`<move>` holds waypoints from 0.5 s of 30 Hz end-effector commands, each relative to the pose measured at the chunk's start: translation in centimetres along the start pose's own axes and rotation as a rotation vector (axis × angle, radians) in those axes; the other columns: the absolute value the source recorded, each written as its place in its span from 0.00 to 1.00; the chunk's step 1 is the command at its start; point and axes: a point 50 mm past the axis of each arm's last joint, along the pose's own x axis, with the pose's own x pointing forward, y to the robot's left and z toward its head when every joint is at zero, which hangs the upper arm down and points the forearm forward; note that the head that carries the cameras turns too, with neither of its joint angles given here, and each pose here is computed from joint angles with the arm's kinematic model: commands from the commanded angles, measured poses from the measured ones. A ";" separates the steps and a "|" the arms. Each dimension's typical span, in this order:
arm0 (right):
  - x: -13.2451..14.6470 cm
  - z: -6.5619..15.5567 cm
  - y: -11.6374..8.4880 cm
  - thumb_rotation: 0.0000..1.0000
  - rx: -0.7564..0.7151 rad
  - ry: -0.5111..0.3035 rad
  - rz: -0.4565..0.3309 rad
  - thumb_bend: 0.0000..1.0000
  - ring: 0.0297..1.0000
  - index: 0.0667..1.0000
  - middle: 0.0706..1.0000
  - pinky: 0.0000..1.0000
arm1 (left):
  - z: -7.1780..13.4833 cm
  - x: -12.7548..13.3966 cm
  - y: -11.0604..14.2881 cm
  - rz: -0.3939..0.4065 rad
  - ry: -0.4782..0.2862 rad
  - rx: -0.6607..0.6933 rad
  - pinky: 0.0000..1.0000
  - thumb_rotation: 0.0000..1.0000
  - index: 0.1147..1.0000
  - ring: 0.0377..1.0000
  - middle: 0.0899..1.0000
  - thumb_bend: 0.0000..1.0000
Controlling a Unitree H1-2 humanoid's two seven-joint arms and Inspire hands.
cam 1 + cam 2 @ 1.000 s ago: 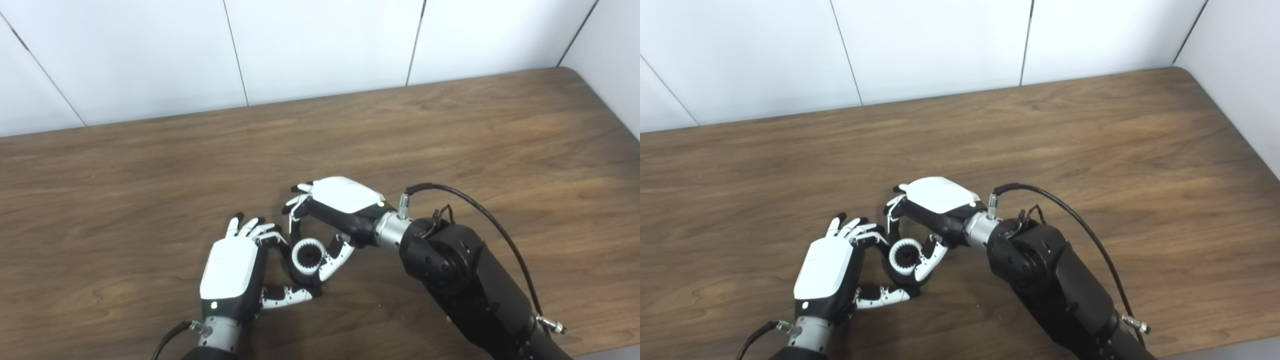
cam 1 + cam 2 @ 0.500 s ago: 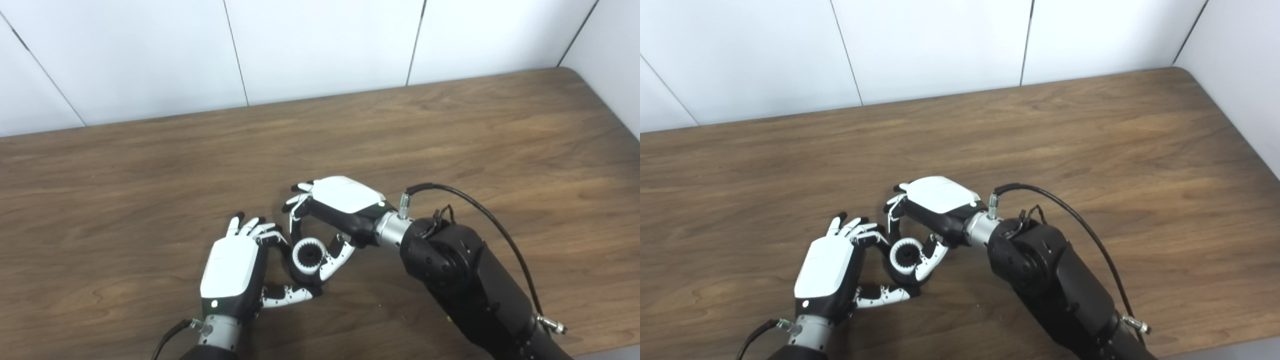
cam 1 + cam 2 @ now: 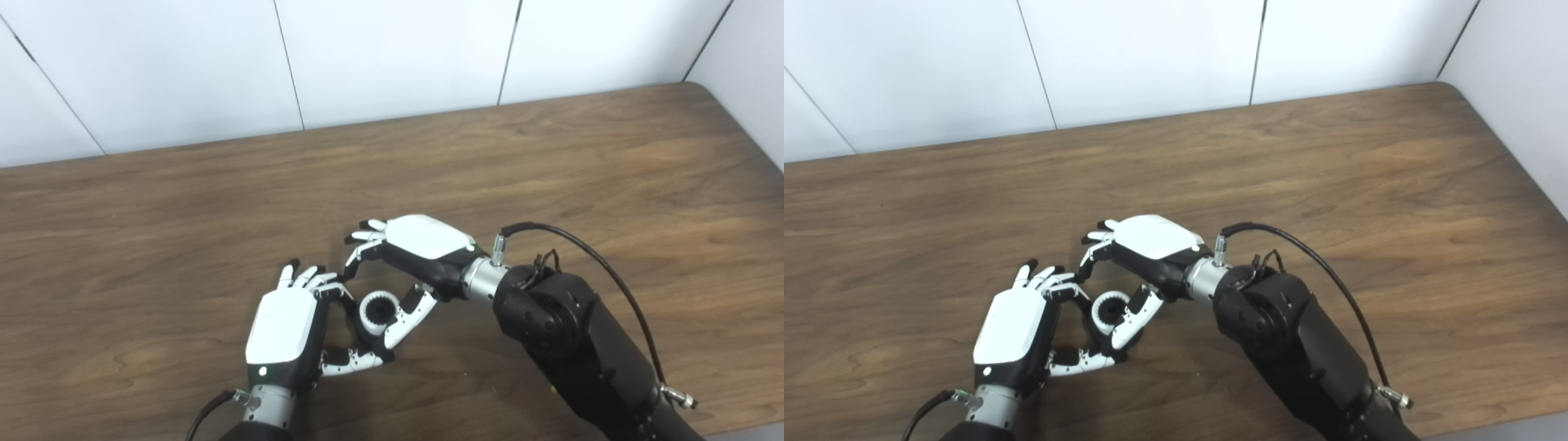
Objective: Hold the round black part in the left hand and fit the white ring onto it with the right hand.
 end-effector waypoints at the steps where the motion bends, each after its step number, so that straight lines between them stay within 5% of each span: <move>1: -0.2 0.6 -1.7 0.40 -0.031 -0.023 -0.055 1.00 1.00 0.73 0.95 1.00 | -0.3 -0.3 -1.3 -0.077 0.022 0.019 1.00 0.05 0.41 0.87 0.75 0.52; 13: -0.2 0.0 -2.2 0.38 -0.033 -0.014 -0.073 1.00 1.00 0.74 0.95 1.00 | -0.8 -0.1 -1.0 -0.075 0.032 0.049 1.00 0.08 0.43 0.88 0.77 0.52; 15: -0.1 -0.1 -2.2 0.38 -0.033 -0.012 -0.074 1.00 1.00 0.74 0.94 1.00 | -0.8 -0.1 -0.9 -0.075 0.033 0.048 1.00 0.25 0.60 0.88 0.78 0.77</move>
